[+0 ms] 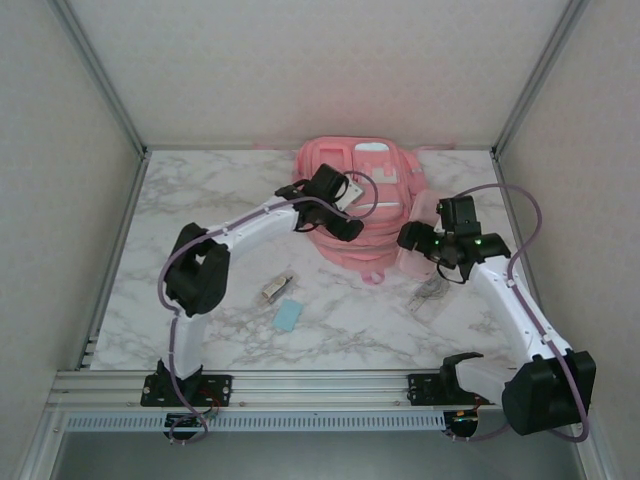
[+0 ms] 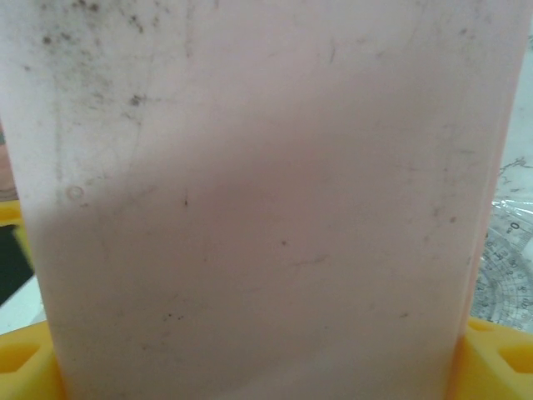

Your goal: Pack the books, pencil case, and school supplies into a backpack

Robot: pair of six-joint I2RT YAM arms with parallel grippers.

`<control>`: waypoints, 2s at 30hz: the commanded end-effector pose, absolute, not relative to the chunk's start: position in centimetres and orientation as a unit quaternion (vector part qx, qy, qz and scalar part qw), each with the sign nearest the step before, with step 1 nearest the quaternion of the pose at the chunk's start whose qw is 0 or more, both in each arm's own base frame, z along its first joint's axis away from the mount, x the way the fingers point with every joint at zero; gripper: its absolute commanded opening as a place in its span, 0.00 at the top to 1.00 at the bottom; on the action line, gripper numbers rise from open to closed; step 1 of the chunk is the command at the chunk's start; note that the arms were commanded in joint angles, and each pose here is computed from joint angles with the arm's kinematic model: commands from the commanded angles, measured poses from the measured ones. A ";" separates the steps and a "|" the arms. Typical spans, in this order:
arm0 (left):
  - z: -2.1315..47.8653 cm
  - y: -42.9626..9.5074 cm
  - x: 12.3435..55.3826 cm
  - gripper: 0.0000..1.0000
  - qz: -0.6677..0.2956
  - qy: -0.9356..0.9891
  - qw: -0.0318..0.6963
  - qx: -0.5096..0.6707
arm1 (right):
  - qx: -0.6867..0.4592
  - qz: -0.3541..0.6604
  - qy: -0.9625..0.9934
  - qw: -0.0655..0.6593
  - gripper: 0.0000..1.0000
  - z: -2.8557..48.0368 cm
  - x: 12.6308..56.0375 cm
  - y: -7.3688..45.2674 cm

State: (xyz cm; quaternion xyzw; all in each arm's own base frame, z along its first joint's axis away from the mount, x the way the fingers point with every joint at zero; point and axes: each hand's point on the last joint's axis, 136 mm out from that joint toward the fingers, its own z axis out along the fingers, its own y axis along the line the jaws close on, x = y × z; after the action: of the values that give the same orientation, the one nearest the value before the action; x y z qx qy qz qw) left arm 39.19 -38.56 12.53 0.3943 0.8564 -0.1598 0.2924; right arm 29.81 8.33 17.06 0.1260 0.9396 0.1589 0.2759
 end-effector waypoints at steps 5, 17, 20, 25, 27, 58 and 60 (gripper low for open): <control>9.8 -40.0 38.3 0.12 -0.156 0.843 0.228 0.461 | 0.137 0.185 0.933 0.277 0.42 16.6 29.5 8.2; 7.6 -39.1 45.9 0.80 -0.015 0.847 0.328 0.418 | 0.134 0.195 0.928 0.288 0.47 17.8 28.7 8.0; 7.8 -39.4 46.0 1.00 -0.021 0.846 0.330 0.417 | 0.137 0.189 0.928 0.290 0.48 17.9 28.4 7.7; 12.4 -40.1 44.5 1.00 -0.092 0.855 0.331 0.388 | 0.148 0.177 0.929 0.291 0.48 17.8 28.3 6.7; 15.5 -40.1 43.7 1.00 -0.134 0.861 0.331 0.362 | 0.148 0.173 0.930 0.289 0.48 17.7 28.4 6.4; 30.9 -40.5 42.2 1.00 -0.497 0.824 0.230 0.143 | 0.191 0.382 0.869 0.250 0.50 15.7 46.2 19.6; 30.8 -40.4 42.4 1.00 -0.496 0.825 0.233 0.141 | 0.191 0.397 0.864 0.244 0.49 15.4 47.9 21.1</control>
State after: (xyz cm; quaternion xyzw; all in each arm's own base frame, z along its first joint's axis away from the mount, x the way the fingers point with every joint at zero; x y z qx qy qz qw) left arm 43.74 -39.63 23.45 0.1176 0.8718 -0.4349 0.1923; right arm 44.68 18.90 13.13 0.1900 0.8905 0.3507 0.2188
